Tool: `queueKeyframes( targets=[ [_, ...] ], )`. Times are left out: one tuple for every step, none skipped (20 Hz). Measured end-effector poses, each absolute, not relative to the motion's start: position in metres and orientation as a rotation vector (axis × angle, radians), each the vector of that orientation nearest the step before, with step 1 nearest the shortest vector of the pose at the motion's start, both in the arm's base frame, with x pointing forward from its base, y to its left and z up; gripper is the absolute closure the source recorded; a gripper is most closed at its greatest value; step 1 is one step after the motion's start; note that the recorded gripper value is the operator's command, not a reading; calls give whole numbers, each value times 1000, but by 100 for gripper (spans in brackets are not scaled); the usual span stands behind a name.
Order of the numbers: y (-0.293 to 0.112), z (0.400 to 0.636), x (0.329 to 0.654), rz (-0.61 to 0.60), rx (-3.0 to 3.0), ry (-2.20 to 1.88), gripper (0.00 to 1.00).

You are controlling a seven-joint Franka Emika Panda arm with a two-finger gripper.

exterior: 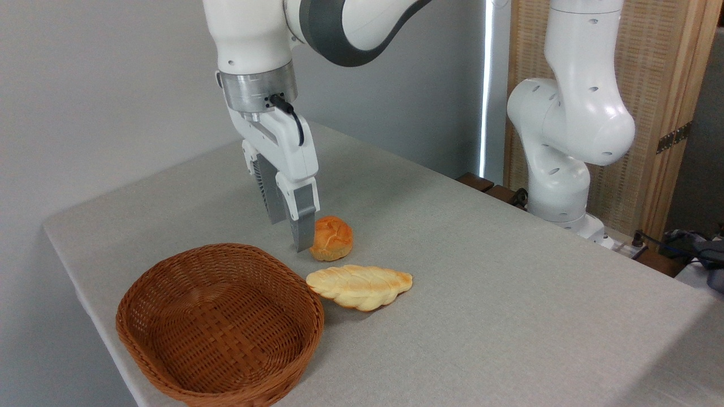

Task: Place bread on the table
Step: 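Open the gripper and raise it away from the bun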

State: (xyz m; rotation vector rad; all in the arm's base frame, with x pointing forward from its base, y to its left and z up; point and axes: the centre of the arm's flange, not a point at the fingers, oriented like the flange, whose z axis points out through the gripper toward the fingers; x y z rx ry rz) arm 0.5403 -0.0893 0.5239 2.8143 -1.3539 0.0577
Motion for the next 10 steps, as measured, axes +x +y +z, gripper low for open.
queueKeyframes(
  targets=[
    [-85, 524, 544, 58, 2820, -1342, 0],
    [-82, 524, 545, 59, 2824, -1334, 0],
    [-78, 524, 547, 62, 2829, -1323, 0],
    [-75, 525, 549, 64, 2833, -1315, 0],
    [-75, 525, 549, 65, 2834, -1314, 0],
    [-74, 526, 549, 67, 2835, -1312, 0],
    [-74, 526, 550, 70, 2836, -1313, 0],
    [-74, 527, 550, 71, 2836, -1313, 0],
    [-74, 528, 550, 75, 2836, -1313, 0],
    [-74, 529, 550, 78, 2837, -1313, 0]
  ],
)
